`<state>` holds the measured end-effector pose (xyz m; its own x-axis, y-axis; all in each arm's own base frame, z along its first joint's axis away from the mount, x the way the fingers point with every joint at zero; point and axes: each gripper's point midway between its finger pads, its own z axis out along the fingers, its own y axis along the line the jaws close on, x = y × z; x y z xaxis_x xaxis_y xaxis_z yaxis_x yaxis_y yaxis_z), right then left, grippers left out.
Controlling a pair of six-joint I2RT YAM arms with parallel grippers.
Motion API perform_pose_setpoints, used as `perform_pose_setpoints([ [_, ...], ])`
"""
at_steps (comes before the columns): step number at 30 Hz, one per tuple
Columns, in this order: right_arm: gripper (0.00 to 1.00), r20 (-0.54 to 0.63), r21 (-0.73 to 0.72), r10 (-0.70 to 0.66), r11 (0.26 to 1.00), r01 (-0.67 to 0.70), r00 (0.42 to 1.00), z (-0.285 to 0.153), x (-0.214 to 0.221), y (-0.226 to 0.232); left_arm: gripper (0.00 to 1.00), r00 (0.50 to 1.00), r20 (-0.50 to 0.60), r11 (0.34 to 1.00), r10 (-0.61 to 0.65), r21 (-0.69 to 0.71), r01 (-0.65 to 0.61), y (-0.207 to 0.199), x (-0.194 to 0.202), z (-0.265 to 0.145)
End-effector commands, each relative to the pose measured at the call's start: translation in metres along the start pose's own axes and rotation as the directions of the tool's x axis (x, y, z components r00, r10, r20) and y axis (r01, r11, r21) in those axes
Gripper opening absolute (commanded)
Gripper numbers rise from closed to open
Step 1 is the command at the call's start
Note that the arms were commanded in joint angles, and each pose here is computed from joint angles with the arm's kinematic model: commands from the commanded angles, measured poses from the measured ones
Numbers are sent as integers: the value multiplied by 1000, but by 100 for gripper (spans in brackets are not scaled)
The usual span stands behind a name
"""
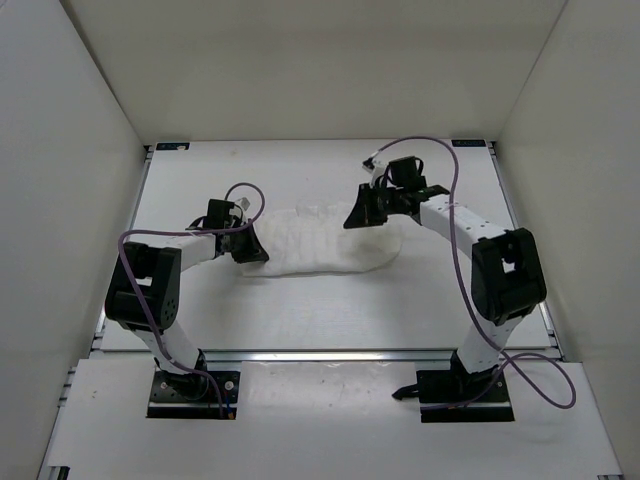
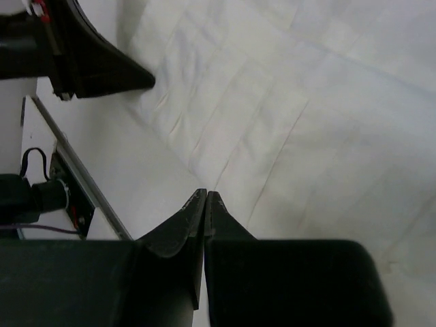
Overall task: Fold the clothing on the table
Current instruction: Fold the skirt
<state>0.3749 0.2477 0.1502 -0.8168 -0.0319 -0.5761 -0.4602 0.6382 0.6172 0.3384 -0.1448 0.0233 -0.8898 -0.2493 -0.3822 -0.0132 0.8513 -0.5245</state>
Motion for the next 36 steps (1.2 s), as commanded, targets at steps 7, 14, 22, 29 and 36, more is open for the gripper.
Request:
perform_pose_setpoints([
  [7,0,-165,3,111,994,-112,980,32,55,-25,0,1000,-2,1000,20,19,-20,-7,-7,-5],
  [14,0,-196,114,166,983,-146,966,26,73,-63,0,1000,-15,1000,15,3,-15,-2,-5,-1],
  [22,0,-204,224,213,960,-167,956,9,90,-96,0,1000,-28,1000,2,-6,-2,3,-2,0],
  [29,0,-218,288,252,940,-184,943,-7,108,-116,0,999,-31,1000,6,-3,-6,3,-2,1],
  [36,0,-81,264,256,937,-227,963,-34,60,-112,0,999,-50,1000,14,10,-13,-1,1,3],
])
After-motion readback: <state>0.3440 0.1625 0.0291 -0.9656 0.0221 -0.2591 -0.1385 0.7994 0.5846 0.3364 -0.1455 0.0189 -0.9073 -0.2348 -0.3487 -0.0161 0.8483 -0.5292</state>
